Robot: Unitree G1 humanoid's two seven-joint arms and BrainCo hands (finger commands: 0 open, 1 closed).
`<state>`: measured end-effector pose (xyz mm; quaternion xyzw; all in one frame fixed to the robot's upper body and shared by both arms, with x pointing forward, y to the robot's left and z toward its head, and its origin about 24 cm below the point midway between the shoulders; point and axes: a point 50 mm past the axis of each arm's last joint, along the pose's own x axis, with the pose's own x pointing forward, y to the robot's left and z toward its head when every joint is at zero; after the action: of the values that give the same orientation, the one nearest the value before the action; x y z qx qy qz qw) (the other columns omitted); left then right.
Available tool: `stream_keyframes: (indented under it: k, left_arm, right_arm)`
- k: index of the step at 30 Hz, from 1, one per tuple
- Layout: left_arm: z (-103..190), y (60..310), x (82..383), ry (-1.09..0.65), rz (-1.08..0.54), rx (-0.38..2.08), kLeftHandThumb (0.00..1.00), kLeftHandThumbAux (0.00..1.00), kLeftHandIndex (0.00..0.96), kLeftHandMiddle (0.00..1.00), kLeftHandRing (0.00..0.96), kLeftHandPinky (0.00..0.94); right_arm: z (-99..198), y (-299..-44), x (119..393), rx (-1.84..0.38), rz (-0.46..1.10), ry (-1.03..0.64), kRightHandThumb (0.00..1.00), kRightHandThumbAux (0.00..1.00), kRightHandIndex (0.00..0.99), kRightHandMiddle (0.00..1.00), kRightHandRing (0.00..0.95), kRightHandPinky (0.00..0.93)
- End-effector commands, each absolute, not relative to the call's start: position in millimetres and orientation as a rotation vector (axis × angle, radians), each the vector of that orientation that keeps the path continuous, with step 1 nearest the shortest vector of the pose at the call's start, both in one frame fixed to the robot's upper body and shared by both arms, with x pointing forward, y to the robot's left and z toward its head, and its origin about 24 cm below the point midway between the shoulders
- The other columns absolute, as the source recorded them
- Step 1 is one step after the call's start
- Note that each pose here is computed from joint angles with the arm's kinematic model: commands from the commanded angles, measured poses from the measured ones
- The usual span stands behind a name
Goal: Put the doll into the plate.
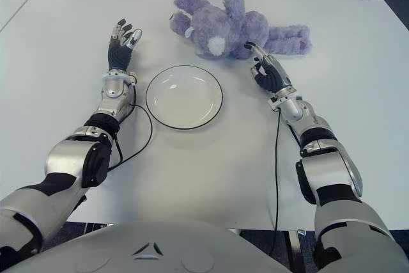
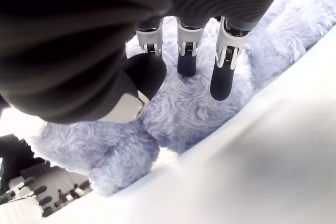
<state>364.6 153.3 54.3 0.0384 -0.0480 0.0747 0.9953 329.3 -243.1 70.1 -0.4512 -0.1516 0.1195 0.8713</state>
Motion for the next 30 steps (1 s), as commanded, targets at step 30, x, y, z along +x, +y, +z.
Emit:
stream_keyframes:
  k: [30]
  left_arm:
    - [-75.1,138.6,270.4,0.419,0.114,0.07,0.0,0.467,0.094,0.148,0.136,0.112]
  right_arm:
    - [-30.0,-284.0,241.4,-0.996,0.487,0.211,0.849,0.619,0.0,0.0,0.158,0.315]
